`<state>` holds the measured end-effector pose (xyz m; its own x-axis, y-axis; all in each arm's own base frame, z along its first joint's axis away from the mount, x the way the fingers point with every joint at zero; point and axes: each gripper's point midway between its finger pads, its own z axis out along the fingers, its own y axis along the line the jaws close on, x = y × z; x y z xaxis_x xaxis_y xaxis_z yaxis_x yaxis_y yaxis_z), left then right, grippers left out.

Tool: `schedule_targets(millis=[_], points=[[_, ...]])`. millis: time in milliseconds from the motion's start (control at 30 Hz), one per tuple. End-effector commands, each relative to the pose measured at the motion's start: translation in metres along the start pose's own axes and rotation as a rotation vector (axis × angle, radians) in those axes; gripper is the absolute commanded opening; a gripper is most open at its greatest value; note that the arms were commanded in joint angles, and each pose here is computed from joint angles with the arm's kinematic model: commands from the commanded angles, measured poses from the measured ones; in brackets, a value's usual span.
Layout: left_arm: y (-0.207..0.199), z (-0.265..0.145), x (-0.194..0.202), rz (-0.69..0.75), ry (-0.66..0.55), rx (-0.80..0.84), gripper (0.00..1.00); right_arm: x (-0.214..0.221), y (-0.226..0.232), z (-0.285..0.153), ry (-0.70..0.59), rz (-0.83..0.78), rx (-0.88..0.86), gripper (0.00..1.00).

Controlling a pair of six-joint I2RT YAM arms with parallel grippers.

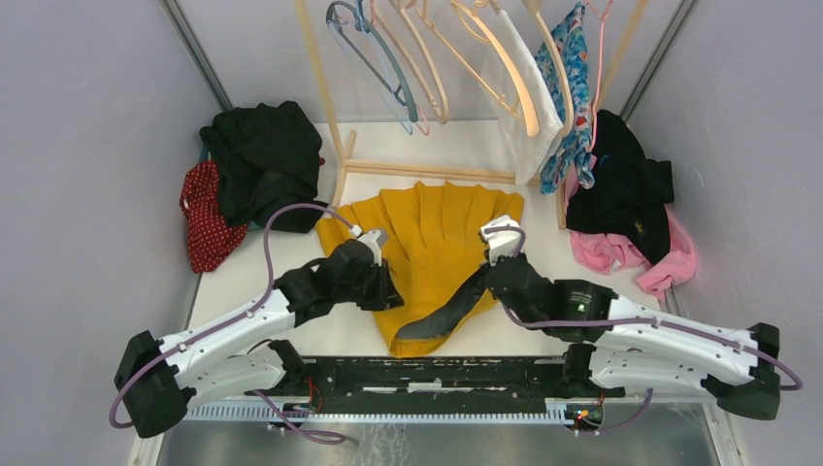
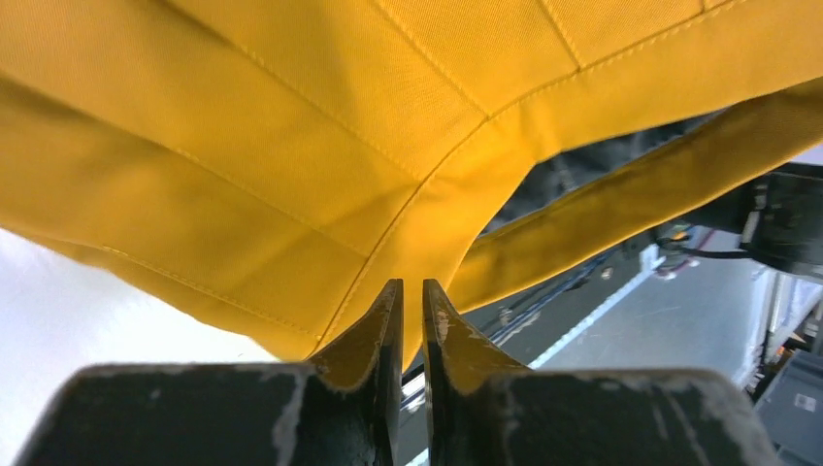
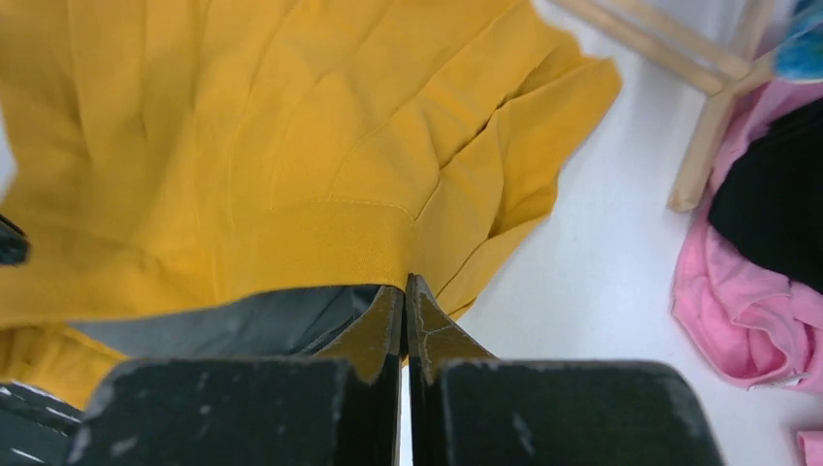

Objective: Place the skirt on the hanger
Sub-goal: Flatten out the skirt at the center of the board.

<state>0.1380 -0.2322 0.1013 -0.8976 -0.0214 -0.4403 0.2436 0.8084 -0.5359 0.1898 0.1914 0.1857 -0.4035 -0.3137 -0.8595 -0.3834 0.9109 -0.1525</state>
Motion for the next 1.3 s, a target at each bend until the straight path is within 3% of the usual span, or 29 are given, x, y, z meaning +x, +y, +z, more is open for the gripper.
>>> schedule_targets(millis=[0, 167, 300, 400, 433, 500, 533, 700, 1067, 1133, 1200, 1267], points=[[-0.05, -0.006, -0.031, 0.067, -0.06, 0.141, 0.18, -0.05, -0.027, -0.023, -0.137, 0.138, 0.073, 0.01], [-0.059, 0.005, 0.0, 0.116, 0.036, 0.166, 0.27, -0.041, -0.036, -0.026, -0.115, 0.148, 0.104, 0.01], [-0.032, 0.002, 0.024, 0.102, 0.057, 0.032, 0.31, -0.015, -0.041, -0.023, -0.079, 0.162, 0.12, 0.01], [-0.011, -0.009, 0.029, 0.062, 0.015, -0.081, 0.5, -0.003, -0.045, -0.024, -0.065, 0.172, 0.123, 0.01], [-0.009, -0.014, 0.03, 0.05, 0.005, -0.096, 0.61, -0.001, -0.046, -0.024, -0.064, 0.173, 0.123, 0.01], [-0.008, -0.02, 0.034, 0.031, -0.002, -0.108, 0.97, 0.001, -0.048, -0.025, -0.06, 0.17, 0.127, 0.01], [-0.007, -0.021, 0.037, 0.03, 0.0, -0.12, 0.99, 0.001, -0.048, -0.025, -0.06, 0.171, 0.127, 0.01], [-0.004, -0.009, 0.061, 0.08, 0.05, -0.165, 0.99, 0.003, -0.047, -0.024, -0.06, 0.172, 0.121, 0.01], [-0.004, 0.021, 0.078, 0.268, 0.014, -0.28, 0.98, 0.006, -0.049, -0.026, -0.066, 0.182, 0.11, 0.01], [-0.001, 0.026, 0.078, 0.274, 0.01, -0.305, 0.87, 0.007, -0.05, -0.026, -0.068, 0.183, 0.109, 0.01], [-0.004, 0.03, 0.075, 0.272, -0.005, -0.307, 0.67, 0.007, -0.051, -0.027, -0.068, 0.183, 0.111, 0.01], [-0.005, 0.033, 0.073, 0.274, -0.016, -0.309, 0.55, 0.008, -0.052, -0.028, -0.071, 0.184, 0.111, 0.01]])
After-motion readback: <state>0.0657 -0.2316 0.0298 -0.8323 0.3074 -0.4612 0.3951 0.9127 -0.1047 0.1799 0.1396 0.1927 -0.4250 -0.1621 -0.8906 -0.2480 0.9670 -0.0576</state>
